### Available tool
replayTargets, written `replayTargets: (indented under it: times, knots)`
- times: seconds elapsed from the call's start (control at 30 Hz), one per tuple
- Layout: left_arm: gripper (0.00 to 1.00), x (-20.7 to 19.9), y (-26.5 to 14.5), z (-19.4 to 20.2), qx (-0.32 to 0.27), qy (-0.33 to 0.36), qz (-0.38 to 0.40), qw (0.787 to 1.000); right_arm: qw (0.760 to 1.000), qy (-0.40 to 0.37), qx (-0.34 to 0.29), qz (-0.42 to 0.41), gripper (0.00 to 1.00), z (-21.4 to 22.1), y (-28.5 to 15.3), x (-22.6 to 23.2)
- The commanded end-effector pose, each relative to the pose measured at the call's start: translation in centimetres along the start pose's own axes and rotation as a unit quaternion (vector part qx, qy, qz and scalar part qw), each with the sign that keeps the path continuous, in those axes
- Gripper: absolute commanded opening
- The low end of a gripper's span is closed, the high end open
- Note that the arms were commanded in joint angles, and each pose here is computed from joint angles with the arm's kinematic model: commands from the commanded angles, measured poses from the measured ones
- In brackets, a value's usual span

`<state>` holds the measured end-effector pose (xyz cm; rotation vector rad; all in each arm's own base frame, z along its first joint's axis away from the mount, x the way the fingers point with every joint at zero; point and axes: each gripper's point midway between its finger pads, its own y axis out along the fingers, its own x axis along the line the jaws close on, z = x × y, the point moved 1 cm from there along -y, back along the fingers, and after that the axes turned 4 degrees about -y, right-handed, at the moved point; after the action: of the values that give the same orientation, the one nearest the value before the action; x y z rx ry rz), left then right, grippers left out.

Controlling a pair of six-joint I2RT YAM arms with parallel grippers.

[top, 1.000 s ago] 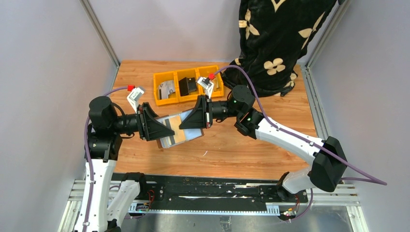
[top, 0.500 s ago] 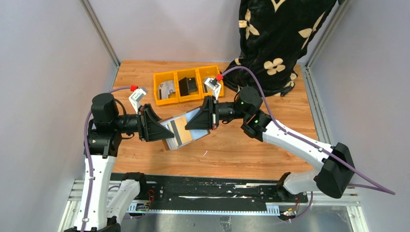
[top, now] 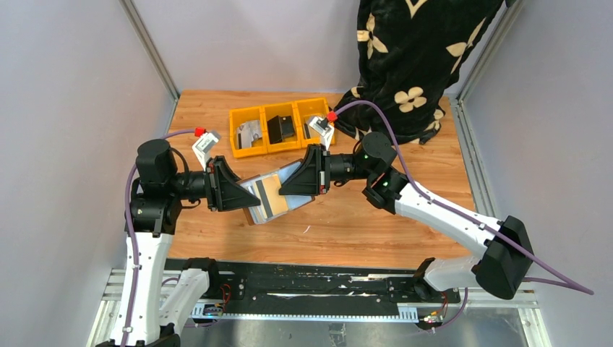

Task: Take the credit cards out of the card holder
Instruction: Remove the credit card from the card holder.

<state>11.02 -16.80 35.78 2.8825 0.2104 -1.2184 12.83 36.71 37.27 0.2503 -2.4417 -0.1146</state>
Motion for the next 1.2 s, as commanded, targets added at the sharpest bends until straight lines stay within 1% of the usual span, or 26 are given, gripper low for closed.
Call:
replayTargets:
  times: [0.0, 0.03, 0.07, 0.1, 0.13, 0.4, 0.7, 0.73, 0.8, 0.87, 0.97, 1.03, 1.1, 1.13, 1.17]
  knots:
    - [0.11, -1.5, -0.1, -0.3, 0.002, 0.024, 0.011, 1.0, 1.0, -0.019, -0.017, -0.008, 0.24, -0.8, -0.4, 1.0]
    - [0.11, -1.4, -0.1, -0.4, 0.001, 0.023, 0.009, 1.0, 1.0, -0.019, -0.017, -0.01, 0.24, -0.9, -0.3, 1.1]
    - [0.11, -1.3, -0.1, -0.4, 0.001, 0.021, 0.007, 1.0, 1.0, -0.019, -0.016, -0.012, 0.17, -0.9, -0.3, 1.2]
    - [0.11, -1.3, -0.1, -0.4, 0.001, 0.022, 0.008, 1.0, 1.0, -0.021, -0.018, -0.013, 0.07, -1.0, -0.3, 1.3]
    - [0.11, -1.3, -0.1, -0.4, 0.001, 0.021, 0.008, 1.0, 1.0, -0.022, -0.018, -0.013, 0.01, -1.0, -0.3, 1.3]
    - [0.11, -1.7, -0.1, -0.5, 0.0, 0.027, 0.008, 1.0, 0.999, -0.036, -0.028, 0.011, 0.0, -1.1, -1.6, 1.5]
    - [0.12, -1.4, -0.1, -0.7, -0.003, 0.026, 0.002, 1.0, 0.999, -0.035, -0.027, 0.002, 0.0, -0.9, -1.6, 2.0]
    - [0.12, -1.4, -0.1, -0.7, -0.003, 0.026, 0.002, 1.0, 0.999, -0.036, -0.022, -0.005, 0.03, -0.7, -1.4, 2.2]
    - [0.13, -1.4, -0.1, -0.7, -0.003, 0.025, 0.002, 1.0, 0.999, -0.033, -0.008, -0.006, 0.23, -0.2, -0.9, 2.0]
    - [0.14, -1.5, -0.1, -0.7, -0.003, 0.025, 0.003, 1.0, 1.0, -0.027, 0.0, 0.0, 0.34, 0.1, -0.5, 1.5]
    - [0.15, -1.7, -0.1, -0.8, -0.004, 0.025, 0.003, 1.0, 1.0, -0.023, 0.004, 0.015, 0.43, 0.3, -0.3, 0.6]
    - [0.16, -1.8, -0.1, -0.7, -0.004, 0.027, 0.002, 1.0, 1.0, -0.026, 0.005, 0.013, 0.44, 0.4, -0.1, 0.7]
    - [0.17, -1.7, -0.1, -0.7, -0.007, 0.028, -0.002, 1.0, 0.999, -0.031, 0.009, 0.006, 0.43, 0.5, 0.2, 1.1]
    - [0.17, -1.6, -0.1, -0.7, -0.007, 0.027, -0.002, 1.0, 0.999, -0.033, 0.012, 0.002, 0.41, 0.5, 0.4, 1.3]
    - [0.19, -1.5, -0.1, -0.8, -0.009, 0.027, -0.006, 1.0, 0.999, -0.033, 0.016, -0.003, 0.34, 0.6, 0.7, 1.4]
